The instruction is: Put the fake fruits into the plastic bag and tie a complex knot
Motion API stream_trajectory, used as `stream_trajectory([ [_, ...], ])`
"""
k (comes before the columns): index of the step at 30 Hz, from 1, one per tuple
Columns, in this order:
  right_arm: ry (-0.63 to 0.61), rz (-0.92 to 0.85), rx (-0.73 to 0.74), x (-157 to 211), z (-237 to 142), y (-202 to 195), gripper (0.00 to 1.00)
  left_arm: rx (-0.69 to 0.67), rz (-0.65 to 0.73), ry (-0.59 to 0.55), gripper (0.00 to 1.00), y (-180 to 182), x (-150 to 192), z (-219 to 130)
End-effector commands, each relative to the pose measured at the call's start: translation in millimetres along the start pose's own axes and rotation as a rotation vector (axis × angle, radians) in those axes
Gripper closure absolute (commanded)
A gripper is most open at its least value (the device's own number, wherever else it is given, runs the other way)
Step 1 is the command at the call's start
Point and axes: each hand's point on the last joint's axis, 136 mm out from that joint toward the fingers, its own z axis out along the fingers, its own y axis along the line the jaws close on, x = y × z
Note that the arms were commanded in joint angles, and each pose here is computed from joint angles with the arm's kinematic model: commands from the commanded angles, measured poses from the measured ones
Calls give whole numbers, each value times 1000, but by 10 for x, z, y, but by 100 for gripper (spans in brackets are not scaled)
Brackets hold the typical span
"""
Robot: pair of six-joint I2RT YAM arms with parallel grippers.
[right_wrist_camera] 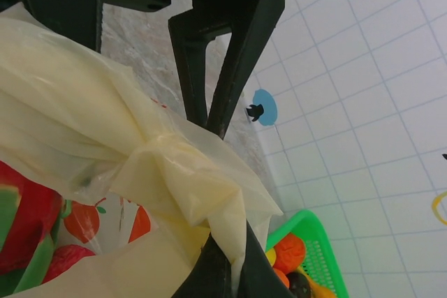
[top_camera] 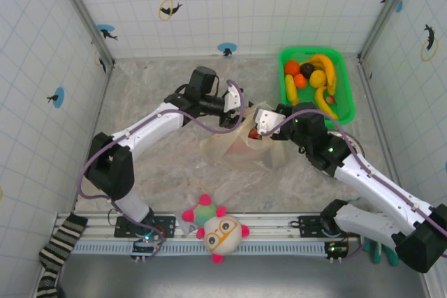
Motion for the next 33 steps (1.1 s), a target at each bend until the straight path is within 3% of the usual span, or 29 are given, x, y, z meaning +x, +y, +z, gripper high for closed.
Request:
stream_trajectory([
  [1,-64,38,21,-122,-20,-61,100,8,15,-45,44,39,-108,41],
  [4,-71,54,13,-135,-19,-45,100,-5,14,-52,52,68,-140,35],
  [9,-69,71,15,-128,-30,-43,100,-35,7,-41,75,102,-140,14],
  [19,-18,79,-4,-53,-9,-29,100,-86,38,-25,98,86,-210,-107],
  [28,-49,155,-62,-120,-36,-56,100,-119,61,-32,100,110,-331,-209],
  [29,-58,159,-72,-131,-39,-43,95,-117,60,-32,100,107,-335,-212],
  [31,-72,174,-70,-146,-52,-60,71,-119,58,-29,100,106,-327,-215],
  [33,-84,181,-73,-153,-68,-65,59,-124,53,-22,100,115,-312,-213],
])
